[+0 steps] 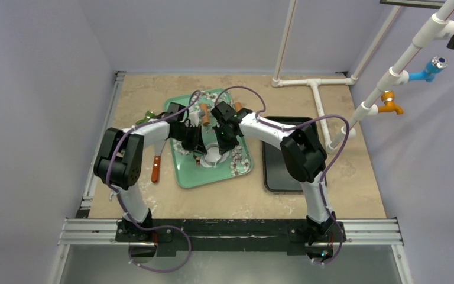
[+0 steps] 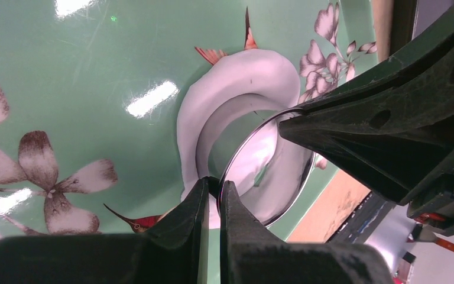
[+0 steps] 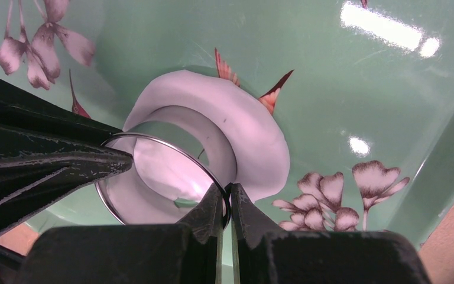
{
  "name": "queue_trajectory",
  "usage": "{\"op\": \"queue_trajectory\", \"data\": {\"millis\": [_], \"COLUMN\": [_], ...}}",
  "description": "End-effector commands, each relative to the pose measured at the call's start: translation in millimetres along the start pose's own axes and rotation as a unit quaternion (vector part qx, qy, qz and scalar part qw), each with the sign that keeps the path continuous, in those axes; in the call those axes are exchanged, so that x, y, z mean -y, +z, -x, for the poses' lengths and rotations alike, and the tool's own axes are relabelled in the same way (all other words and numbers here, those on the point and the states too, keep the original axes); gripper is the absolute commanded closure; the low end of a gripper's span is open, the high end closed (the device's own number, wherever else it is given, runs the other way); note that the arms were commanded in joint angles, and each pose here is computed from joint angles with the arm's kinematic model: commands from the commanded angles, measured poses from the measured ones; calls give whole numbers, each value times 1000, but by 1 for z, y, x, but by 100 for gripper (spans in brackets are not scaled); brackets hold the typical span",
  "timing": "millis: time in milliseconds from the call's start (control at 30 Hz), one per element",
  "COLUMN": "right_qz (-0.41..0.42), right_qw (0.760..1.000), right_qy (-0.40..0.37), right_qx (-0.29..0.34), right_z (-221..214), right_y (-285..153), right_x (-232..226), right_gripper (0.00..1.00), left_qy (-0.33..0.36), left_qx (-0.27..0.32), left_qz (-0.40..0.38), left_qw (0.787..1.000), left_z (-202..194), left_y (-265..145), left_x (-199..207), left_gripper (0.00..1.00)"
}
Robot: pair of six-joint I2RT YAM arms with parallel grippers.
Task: Roll out the dumpling wrappers from the dough
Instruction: Press the dumpling wrapper on the work surface.
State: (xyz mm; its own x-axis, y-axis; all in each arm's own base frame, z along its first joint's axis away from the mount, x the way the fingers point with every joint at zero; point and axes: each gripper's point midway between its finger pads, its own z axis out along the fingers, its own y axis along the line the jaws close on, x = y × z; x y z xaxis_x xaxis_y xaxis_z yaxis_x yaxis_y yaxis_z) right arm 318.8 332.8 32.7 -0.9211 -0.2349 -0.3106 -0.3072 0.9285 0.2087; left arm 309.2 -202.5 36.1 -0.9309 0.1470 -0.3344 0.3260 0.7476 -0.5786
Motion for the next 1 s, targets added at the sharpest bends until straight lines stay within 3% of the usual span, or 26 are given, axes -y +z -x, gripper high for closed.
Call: {"op": "queue_trajectory", "data": {"millis": [0,367,533,667,800,967], "right_qz": [-95,-88,-69,-54,-37,-41], "right_qw": [995,995,997,998,999,998], "right_qy": [-3,-4,-19,-20,-21,-30], "right_qx": [-44,-39,-15,15,29,30], "right_z": [-35,-33,-15,2,10,16], "right_y": [53,53,31,10,-2,-9], "right_x": [60,58,46,36,28,27], "right_gripper": [100,100,100,89,72,69], "left_qy": [-32,-73,-44,-16,-7,-15], "left_qx": [-66,-92,-59,-26,-9,-17], "left_qz": [-27,-25,-29,-31,-31,-39], "left_qw": [997,993,997,999,999,999], "left_z": [-36,-42,-26,-11,-3,-5], "left_y": [19,23,11,-5,-13,-11], "left_x": [-3,-11,-3,10,16,18], "left_gripper": [100,100,100,100,100,100]}}
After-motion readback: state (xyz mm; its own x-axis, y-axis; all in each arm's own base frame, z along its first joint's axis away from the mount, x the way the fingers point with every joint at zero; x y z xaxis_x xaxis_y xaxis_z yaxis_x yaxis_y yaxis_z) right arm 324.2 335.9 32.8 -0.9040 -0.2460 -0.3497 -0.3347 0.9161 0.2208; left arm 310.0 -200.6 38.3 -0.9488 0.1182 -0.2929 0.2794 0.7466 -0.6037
